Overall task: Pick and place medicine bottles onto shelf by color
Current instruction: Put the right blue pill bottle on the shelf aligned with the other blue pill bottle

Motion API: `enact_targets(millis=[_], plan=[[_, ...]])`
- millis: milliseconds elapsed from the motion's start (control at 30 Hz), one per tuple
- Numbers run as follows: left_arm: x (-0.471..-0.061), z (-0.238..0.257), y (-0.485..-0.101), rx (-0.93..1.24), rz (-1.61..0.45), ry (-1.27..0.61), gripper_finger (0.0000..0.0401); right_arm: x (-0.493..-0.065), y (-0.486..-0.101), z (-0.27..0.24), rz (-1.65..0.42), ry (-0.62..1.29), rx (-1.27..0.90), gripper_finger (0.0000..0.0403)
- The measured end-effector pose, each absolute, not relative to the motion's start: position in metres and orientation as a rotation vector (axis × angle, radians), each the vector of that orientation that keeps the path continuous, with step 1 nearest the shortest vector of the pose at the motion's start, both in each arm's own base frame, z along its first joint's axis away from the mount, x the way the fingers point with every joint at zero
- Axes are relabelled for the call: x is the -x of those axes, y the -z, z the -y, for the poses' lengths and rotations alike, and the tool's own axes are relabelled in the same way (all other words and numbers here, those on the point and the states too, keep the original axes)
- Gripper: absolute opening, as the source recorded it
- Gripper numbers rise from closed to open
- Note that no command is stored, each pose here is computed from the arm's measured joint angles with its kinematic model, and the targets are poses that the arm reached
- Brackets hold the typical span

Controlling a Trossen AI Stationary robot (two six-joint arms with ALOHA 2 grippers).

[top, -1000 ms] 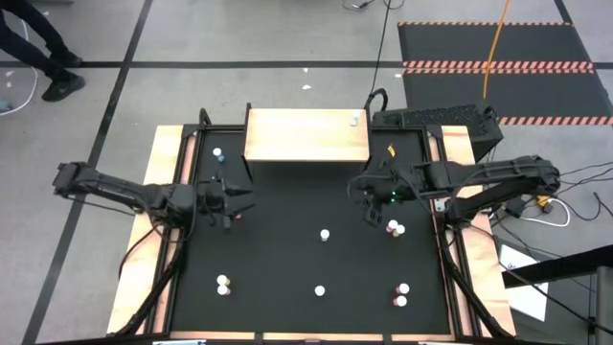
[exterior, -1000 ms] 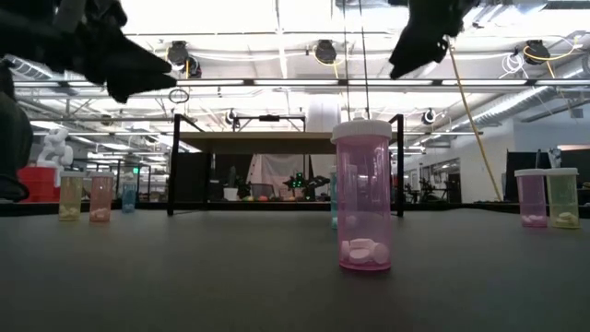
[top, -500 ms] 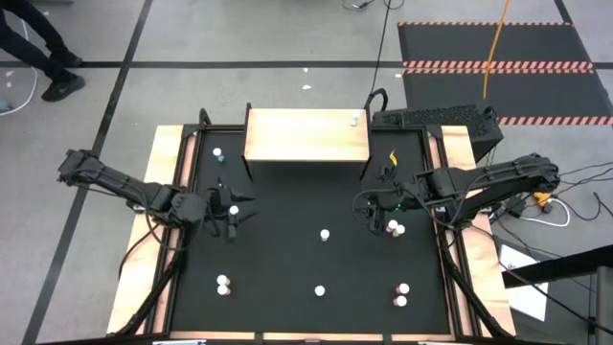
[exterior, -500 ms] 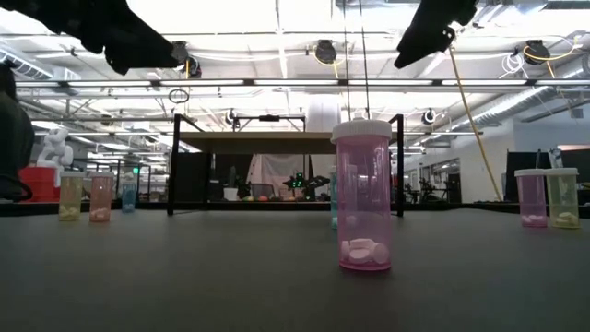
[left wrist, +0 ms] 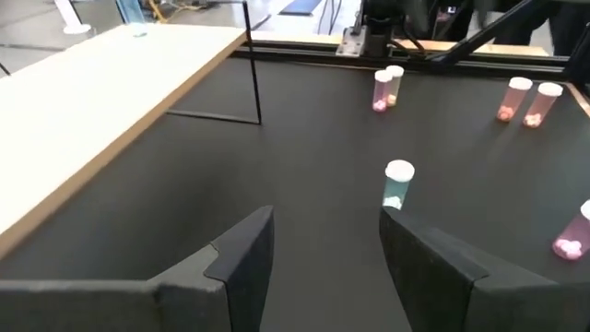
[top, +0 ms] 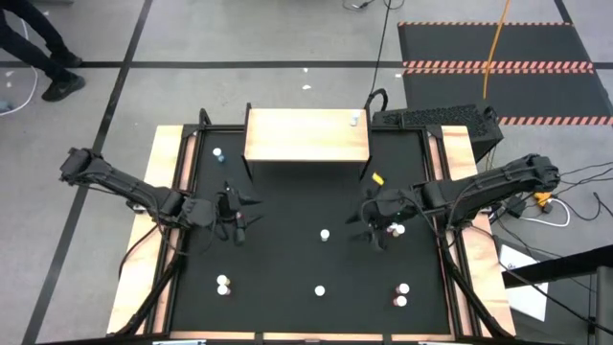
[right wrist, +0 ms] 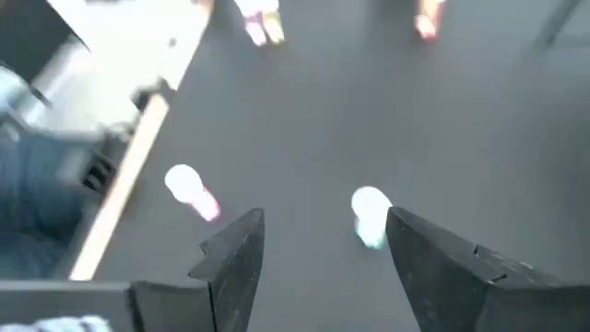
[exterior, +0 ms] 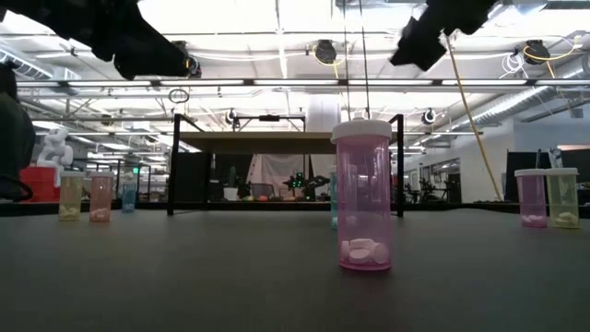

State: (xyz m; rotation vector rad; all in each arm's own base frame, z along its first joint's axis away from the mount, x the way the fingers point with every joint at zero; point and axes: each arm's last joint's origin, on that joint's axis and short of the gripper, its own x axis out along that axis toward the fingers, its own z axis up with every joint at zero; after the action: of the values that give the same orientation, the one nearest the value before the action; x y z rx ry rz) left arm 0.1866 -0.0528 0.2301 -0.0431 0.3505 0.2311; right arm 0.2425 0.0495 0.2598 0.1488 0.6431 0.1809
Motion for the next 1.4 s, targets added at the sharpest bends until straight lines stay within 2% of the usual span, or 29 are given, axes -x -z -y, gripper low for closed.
enact_targets(millis=[100,333,633,800,967,1067,1167,1267,1400], plan=[[-0.194,0.061,-0.224,0.083,-0.353,-0.208,0.02,-0.244,-0.249,-0.049,-0.574,-0.175,-0.195,0.0224],[-0.201,0.101,-0.21,0.226,-0.347,-0.053,0.02,-0.239,-0.244,-0.062,-0.617,-0.202,-0.233,0.0224],[-0.21,0.14,-0.188,0.298,-0.247,-0.093,0.02,-0.242,-0.226,-0.087,-0.643,-0.053,-0.07,0.0224],[-0.216,0.138,-0.18,0.24,-0.272,-0.138,0.02,-0.26,-0.204,-0.092,-0.657,-0.057,0.015,0.0224],[-0.224,0.102,-0.182,0.102,-0.374,-0.193,0.02,-0.286,-0.191,-0.082,-0.566,-0.05,0.109,0.0224],[-0.229,0.074,-0.193,0.071,-0.378,-0.18,0.02,-0.299,-0.191,-0.069,-0.489,-0.023,0.141,0.0224],[-0.231,0.053,-0.22,0.088,-0.276,-0.138,0.02,-0.309,-0.2,-0.054,-0.479,-0.029,0.132,0.0224],[-0.226,0.043,-0.263,0.117,-0.209,-0.106,0.02,-0.318,-0.227,-0.044,-0.527,-0.037,0.028,0.0224],[-0.208,0.04,-0.329,0.061,-0.232,-0.111,0.02,-0.326,-0.266,-0.043,-0.582,-0.034,-0.029,0.0224]])
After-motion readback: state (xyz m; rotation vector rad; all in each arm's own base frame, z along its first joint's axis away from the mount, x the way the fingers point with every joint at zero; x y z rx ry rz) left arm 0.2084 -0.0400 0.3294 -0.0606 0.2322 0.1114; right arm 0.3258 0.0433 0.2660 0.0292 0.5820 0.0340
